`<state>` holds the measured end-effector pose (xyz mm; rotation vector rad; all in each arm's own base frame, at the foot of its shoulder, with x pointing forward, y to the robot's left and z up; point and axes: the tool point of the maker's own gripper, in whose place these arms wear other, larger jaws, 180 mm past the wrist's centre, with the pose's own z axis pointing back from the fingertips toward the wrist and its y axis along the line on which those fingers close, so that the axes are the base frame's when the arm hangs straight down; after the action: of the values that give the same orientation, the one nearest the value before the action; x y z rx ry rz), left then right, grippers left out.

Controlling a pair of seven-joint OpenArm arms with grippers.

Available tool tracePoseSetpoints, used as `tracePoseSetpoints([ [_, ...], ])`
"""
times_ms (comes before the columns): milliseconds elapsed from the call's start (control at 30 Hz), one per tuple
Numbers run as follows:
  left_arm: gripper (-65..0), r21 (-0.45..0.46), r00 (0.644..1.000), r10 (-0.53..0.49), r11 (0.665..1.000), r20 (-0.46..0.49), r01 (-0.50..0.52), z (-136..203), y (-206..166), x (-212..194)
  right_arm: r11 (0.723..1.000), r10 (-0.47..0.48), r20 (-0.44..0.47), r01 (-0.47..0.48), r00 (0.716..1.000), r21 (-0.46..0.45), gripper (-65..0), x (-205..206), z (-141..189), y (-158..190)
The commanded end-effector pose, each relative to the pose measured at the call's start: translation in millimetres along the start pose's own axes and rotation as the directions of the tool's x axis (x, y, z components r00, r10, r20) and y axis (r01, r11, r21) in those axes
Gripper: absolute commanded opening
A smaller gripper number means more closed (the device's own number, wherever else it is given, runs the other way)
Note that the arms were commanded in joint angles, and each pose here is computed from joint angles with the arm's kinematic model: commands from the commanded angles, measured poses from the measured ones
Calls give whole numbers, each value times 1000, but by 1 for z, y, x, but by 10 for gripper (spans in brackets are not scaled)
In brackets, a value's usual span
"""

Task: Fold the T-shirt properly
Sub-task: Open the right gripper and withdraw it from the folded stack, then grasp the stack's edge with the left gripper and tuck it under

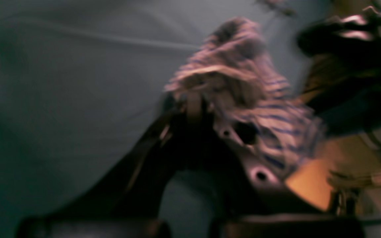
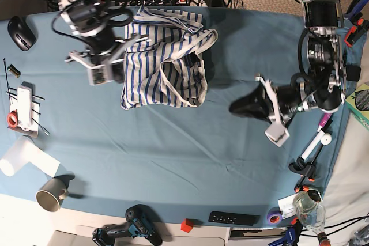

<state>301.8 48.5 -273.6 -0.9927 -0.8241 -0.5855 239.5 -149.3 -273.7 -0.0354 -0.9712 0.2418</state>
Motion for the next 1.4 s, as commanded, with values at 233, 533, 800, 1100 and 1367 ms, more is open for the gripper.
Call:
tracePoseSetpoints([
  [233,-650,-141,987,119,985,110,-102,-27,-54,-18,999,-17,109,13,994,41,-650,23,5,3],
  [533,-650,-177,975,116,981,188,-83,-51,-68,3,957,-45,-99,72,994,280,-650,-31,-2,61],
  [800,-650,-280,990,48,960,129,-9,-104,-118,0,959,30,-228,36,973,280,-650,-75,15,59],
  [1100,-650,-238,986,-139,959,89,156,-151,-136,4,963,47,-239,19,970,267,-650,-78,15,55],
  [1367,-650,-89,983,-181,980,-30,178,-173,-110,-24,968,56,-258,11,964,250,-650,-83,15,52],
])
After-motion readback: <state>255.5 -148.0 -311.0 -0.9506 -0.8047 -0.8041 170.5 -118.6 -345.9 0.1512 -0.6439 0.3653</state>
